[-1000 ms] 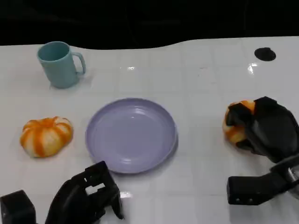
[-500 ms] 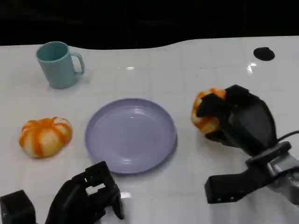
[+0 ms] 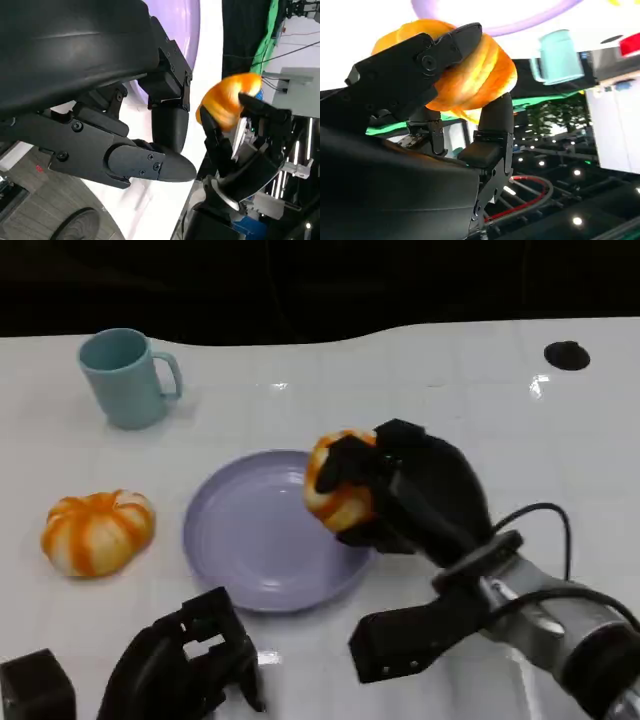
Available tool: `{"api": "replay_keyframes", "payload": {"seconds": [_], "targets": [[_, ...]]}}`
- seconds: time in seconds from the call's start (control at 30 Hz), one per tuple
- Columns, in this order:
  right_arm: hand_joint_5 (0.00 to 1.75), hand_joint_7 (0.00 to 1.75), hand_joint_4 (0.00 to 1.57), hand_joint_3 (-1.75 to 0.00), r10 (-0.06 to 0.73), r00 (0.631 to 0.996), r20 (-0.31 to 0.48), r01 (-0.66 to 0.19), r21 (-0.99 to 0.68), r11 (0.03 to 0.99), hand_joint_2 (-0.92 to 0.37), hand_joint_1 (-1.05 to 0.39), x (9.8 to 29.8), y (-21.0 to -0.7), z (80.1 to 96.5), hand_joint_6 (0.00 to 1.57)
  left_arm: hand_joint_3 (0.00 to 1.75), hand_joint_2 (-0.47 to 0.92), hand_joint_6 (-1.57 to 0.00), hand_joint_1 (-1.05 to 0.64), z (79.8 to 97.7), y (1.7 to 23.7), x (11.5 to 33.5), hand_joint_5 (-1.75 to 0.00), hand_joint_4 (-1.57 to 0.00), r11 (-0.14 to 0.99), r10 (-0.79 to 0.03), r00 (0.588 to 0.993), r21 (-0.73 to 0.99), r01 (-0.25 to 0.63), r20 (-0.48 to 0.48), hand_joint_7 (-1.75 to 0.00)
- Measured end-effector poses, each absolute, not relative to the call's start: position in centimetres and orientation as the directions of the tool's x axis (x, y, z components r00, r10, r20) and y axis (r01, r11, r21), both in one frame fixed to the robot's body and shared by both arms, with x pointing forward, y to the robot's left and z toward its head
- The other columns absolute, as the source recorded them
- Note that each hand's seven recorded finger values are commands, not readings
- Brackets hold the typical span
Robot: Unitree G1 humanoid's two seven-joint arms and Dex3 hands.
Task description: Grasp the bread from the table and place it into the plate.
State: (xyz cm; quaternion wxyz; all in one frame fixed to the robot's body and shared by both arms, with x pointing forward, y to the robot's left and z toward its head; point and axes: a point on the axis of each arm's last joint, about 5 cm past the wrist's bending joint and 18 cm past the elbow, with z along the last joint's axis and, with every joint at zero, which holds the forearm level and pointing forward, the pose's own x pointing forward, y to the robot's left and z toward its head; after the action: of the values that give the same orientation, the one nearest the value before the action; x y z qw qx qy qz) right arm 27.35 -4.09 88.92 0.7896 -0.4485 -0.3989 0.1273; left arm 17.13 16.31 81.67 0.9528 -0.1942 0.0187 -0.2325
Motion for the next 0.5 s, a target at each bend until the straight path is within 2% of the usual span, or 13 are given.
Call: {"api": "replay_keyframes", "payload": {"seconds": [0.23,0.33,0.37,0.4,0.47,0.5], "targets": [[1.75,1.75,1.02,-1.25,0.589,0.643,0.49,0.106,-0.818,0.566,-0.26,-0.1,27.0,-2.0,88.8,0.79,0.25,0.92,-0.72,-0.61,81.6,16.3,17.0,-1.75,-0.81,0.816,-0.451,0.891,-0.38,0.435,0.053,-1.51],[1.75,1.75,1.0,-1.26,0.599,0.647,0.473,0.088,-0.826,0.557,-0.23,-0.09,26.7,-1.7,88.3,0.77,0.25,0.92,-0.72,-0.61,81.6,16.3,17.0,-1.75,-0.8,0.816,-0.452,0.89,-0.38,0.436,0.052,-1.51],[1.75,1.65,0.96,-1.23,0.601,0.646,0.471,0.087,-0.827,0.555,-0.25,-0.1,26.6,-1.6,88.2,0.77,0.25,0.92,-0.72,-0.61,81.6,16.3,17.0,-1.75,-0.8,0.815,-0.453,0.89,-0.38,0.437,0.053,-1.51],[1.65,1.41,0.94,-1.16,0.601,0.645,0.472,0.086,-0.826,0.557,-0.3,-0.12,26.6,-1.5,88.1,0.82,0.25,0.92,-0.72,-0.62,81.6,16.3,17.0,-1.75,-0.8,0.815,-0.452,0.89,-0.38,0.437,0.053,-1.51],[1.52,1.16,0.93,-1.05,0.604,0.645,0.469,0.084,-0.828,0.554,-0.35,-0.16,26.6,-1.5,88.1,0.84,0.25,0.92,-0.72,-0.62,81.6,16.3,17.0,-1.75,-0.8,0.816,-0.453,0.89,-0.379,0.437,0.051,-1.51],[1.42,0.94,0.87,-0.95,0.605,0.645,0.467,0.082,-0.829,0.553,-0.4,-0.18,26.6,-1.5,88.1,0.81,0.25,0.92,-0.72,-0.62,81.6,16.3,16.9,-1.75,-0.8,0.816,-0.453,0.89,-0.379,0.437,0.051,-1.51]]}}
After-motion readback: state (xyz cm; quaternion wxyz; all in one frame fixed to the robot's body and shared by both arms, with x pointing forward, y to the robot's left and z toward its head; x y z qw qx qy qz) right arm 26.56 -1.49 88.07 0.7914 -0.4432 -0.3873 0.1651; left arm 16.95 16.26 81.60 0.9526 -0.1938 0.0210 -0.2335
